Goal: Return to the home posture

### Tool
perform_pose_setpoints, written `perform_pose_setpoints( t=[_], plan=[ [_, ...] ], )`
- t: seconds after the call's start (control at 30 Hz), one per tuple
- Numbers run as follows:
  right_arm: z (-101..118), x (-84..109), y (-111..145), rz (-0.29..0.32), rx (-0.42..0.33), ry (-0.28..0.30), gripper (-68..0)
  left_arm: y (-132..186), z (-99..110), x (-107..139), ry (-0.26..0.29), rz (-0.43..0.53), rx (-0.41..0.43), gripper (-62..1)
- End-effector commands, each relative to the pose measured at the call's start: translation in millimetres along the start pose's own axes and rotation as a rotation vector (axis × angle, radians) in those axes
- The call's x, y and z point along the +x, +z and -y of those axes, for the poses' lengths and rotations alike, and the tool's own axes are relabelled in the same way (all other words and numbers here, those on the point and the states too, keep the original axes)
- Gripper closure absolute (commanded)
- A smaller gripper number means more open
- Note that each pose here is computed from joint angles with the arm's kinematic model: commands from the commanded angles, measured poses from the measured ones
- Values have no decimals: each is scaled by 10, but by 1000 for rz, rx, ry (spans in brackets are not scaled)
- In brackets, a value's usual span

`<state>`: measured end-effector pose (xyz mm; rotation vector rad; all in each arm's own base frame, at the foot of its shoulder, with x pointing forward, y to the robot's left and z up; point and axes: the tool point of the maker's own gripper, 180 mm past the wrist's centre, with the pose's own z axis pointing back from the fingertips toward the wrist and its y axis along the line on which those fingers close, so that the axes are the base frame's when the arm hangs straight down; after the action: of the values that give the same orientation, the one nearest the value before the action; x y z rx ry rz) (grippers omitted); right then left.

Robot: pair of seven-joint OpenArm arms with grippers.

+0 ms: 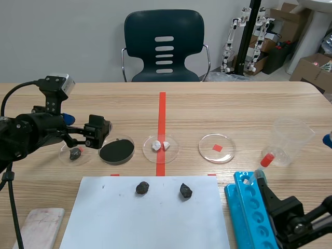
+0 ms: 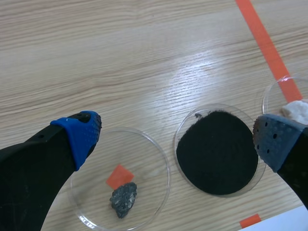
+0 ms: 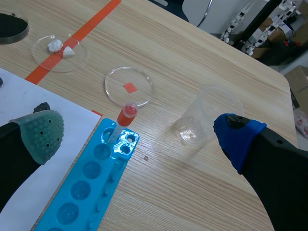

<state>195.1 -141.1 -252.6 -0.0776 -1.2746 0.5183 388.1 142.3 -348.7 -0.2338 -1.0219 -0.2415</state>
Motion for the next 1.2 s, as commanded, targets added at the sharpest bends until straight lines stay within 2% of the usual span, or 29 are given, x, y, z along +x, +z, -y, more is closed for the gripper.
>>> perform_pose_setpoints(
  t=[0.0, 0.13, 0.3, 0.53, 0.7, 0.93, 1.03, 1.17],
  plan=[
    [25, 97, -5, 32, -9, -1, -679, 32, -59, 122, -7, 56, 8, -623],
    [25, 96, -5, 31, -9, -1, -679, 124, -94, 127, -33, 89, 8, -623],
    [25, 96, -5, 31, -9, -1, -679, 344, -7, 218, -120, 143, -40, -623],
    [25, 97, -5, 32, -9, -1, -679, 778, 354, 362, -248, 250, -155, -623],
    [25, 97, -5, 32, -9, -1, -679, 1151, 746, 411, -322, 316, -271, -623],
    [25, 97, -5, 32, -9, -1, -679, 1540, 1168, 316, -338, 336, -400, -623],
    [25, 97, -5, 32, -9, -1, -679, 1651, 1258, 235, -323, 325, -429, -623],
    [25, 97, -5, 32, -9, -1, -679, 1782, 1266, 174, -297, 325, -437, -623]
  ],
)
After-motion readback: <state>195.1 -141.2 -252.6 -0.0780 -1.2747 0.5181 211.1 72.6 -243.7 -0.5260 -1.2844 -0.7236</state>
